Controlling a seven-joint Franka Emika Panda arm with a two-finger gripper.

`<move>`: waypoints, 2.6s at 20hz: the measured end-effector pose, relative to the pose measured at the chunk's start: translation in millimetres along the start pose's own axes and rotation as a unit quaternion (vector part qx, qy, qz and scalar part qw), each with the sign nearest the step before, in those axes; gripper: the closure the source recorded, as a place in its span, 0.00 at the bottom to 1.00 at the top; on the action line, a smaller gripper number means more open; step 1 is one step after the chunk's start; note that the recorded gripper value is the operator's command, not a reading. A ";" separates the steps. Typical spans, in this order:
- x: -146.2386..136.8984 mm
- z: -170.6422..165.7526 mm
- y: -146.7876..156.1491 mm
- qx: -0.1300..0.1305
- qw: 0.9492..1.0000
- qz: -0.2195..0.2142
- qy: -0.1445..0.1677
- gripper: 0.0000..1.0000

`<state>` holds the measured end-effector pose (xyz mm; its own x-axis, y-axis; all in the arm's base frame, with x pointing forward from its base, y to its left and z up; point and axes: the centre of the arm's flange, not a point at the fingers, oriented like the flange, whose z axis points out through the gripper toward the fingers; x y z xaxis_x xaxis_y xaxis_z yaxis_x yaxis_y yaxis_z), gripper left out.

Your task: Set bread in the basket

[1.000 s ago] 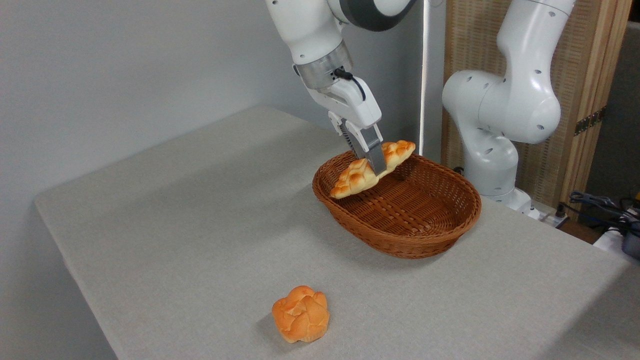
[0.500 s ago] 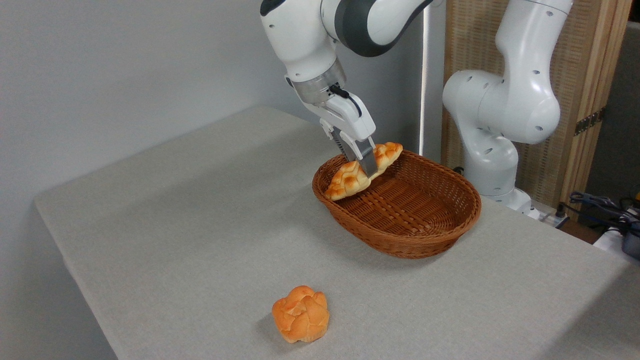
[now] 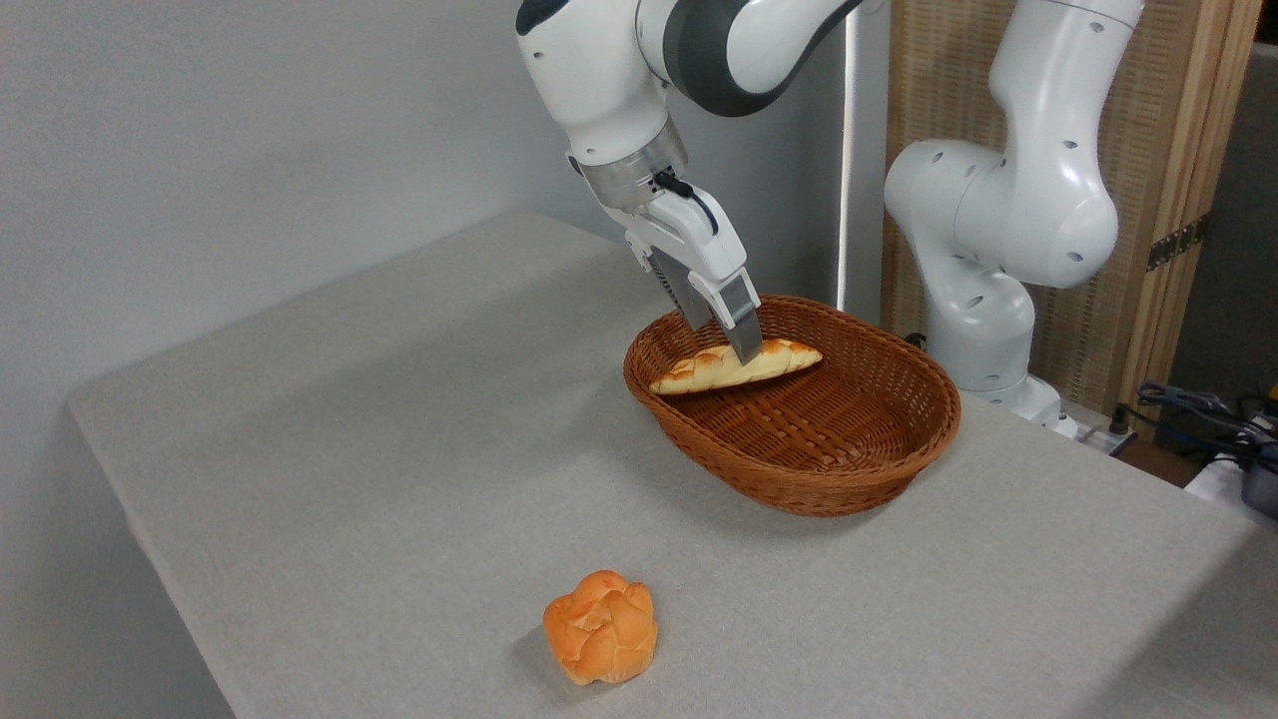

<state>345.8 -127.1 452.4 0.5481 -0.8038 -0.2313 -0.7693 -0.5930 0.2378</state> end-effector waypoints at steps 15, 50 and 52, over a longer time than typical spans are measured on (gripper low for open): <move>-22.7 -178.4 -77.3 0.128 0.979 0.015 0.157 0.00; -10.0 -217.9 -182.9 0.088 0.985 -0.048 0.138 0.00; -10.2 -218.0 -183.1 0.088 0.985 -0.048 0.138 0.00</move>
<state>552.6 -20.7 616.9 0.6709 -0.7411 0.0261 -0.7412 -0.6691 0.0545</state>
